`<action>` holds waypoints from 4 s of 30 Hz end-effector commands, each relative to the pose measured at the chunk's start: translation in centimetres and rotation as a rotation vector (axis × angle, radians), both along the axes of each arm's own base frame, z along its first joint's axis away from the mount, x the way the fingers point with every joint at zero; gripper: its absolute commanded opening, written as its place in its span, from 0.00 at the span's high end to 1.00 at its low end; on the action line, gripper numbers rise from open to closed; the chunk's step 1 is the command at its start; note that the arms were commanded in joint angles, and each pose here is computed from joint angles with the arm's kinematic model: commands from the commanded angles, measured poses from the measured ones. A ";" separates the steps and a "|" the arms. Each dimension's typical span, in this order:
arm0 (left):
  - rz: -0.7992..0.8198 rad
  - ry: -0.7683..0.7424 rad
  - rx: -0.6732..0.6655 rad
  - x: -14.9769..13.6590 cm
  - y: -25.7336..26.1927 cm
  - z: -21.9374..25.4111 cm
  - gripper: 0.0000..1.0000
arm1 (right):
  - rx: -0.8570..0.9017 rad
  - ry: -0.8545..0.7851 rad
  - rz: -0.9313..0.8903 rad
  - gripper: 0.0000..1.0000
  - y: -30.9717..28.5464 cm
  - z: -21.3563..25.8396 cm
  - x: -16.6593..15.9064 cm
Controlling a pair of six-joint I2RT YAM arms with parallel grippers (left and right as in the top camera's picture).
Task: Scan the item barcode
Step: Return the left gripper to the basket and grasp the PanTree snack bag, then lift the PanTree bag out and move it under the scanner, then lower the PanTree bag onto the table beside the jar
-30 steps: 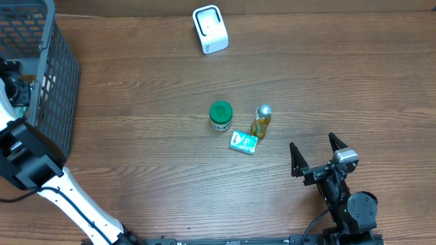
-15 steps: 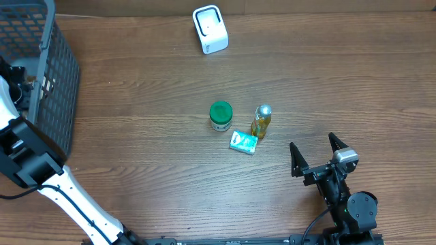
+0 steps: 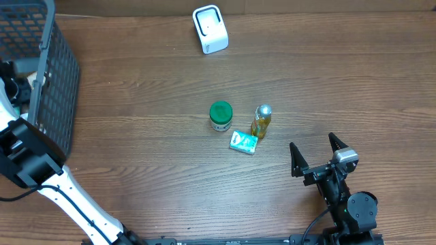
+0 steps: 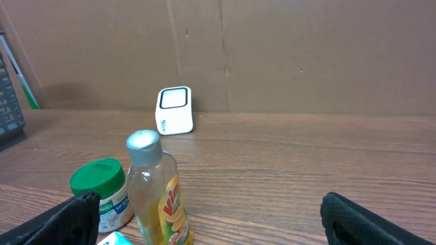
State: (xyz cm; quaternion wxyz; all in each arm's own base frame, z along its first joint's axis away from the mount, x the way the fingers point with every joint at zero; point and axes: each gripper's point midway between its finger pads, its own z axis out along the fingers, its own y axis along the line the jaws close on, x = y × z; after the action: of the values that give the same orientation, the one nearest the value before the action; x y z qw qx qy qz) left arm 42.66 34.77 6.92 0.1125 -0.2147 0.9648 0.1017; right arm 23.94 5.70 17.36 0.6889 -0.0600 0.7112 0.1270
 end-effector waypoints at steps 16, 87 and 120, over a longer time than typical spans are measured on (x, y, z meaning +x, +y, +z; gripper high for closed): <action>0.024 -0.847 0.139 0.5 -10.6 36.8 0.85 | -0.004 -0.003 -0.012 0.00 -0.2 -0.2 0.1; -0.432 0.158 0.121 -3.6 -45.1 2.7 0.17 | -0.004 -0.003 -0.012 0.00 -0.2 -0.2 0.1; -0.613 0.222 -0.195 -5.6 -42.1 -3.3 0.23 | -0.005 -0.003 -0.012 0.00 -0.2 -0.2 0.1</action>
State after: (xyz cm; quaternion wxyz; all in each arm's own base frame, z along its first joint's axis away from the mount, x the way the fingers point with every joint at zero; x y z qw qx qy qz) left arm 37.11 -6.91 3.41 0.0081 0.0773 0.9970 0.0032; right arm 23.94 5.70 17.36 0.6889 -0.0601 0.7112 0.1269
